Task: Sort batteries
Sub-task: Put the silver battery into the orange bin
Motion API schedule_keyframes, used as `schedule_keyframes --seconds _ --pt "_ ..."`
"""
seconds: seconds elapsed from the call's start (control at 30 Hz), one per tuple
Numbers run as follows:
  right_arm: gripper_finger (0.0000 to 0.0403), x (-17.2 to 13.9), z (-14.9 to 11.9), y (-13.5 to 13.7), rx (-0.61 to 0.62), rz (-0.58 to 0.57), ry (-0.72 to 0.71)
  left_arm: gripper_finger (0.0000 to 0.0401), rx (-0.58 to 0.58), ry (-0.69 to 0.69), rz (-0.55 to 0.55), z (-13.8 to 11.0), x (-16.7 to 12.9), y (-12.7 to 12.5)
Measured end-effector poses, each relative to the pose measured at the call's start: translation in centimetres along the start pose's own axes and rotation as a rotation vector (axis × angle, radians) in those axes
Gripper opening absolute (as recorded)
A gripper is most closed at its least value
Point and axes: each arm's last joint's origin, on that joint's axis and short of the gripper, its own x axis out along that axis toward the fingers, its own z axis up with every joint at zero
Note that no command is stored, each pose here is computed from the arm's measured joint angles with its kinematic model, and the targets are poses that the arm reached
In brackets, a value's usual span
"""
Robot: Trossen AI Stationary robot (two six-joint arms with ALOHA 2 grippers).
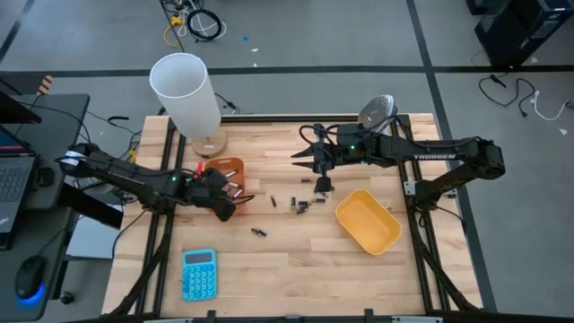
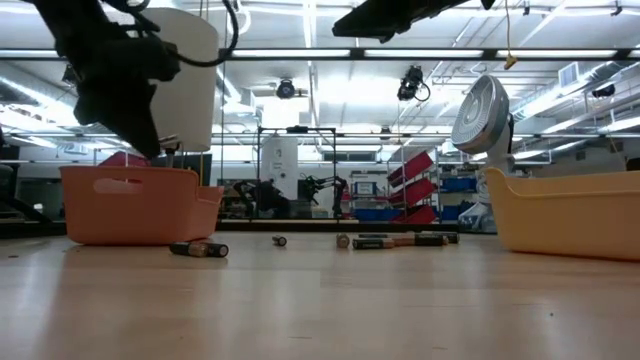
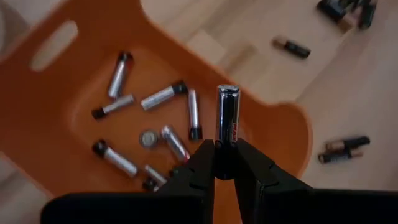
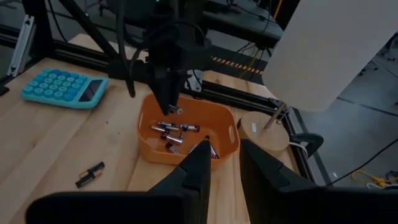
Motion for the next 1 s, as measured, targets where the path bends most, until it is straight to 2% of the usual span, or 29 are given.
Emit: schedule_keyframes --seconds 0.27,0.5,0.67,1.0 --pt "0.0068 0.0 0.0 0.0 0.001 0.001 0.002 0.0037 0.016 0.147 -0.042 -0.6 0.0 0.2" --pt "0.0067 0.0 -0.2 0.1 0.002 0.007 0.023 0.0037 0.008 0.220 0.005 -1.2 -0.1 0.8" --pt "0.0067 0.0 -0.3 0.1 0.004 0.011 0.035 0.0037 0.023 0.248 0.046 -1.4 -0.2 1.2" --pt "0.0065 0.0 -0.4 0.1 0.003 0.012 0.036 0.0037 0.024 0.248 0.046 -1.4 -0.2 1.2"
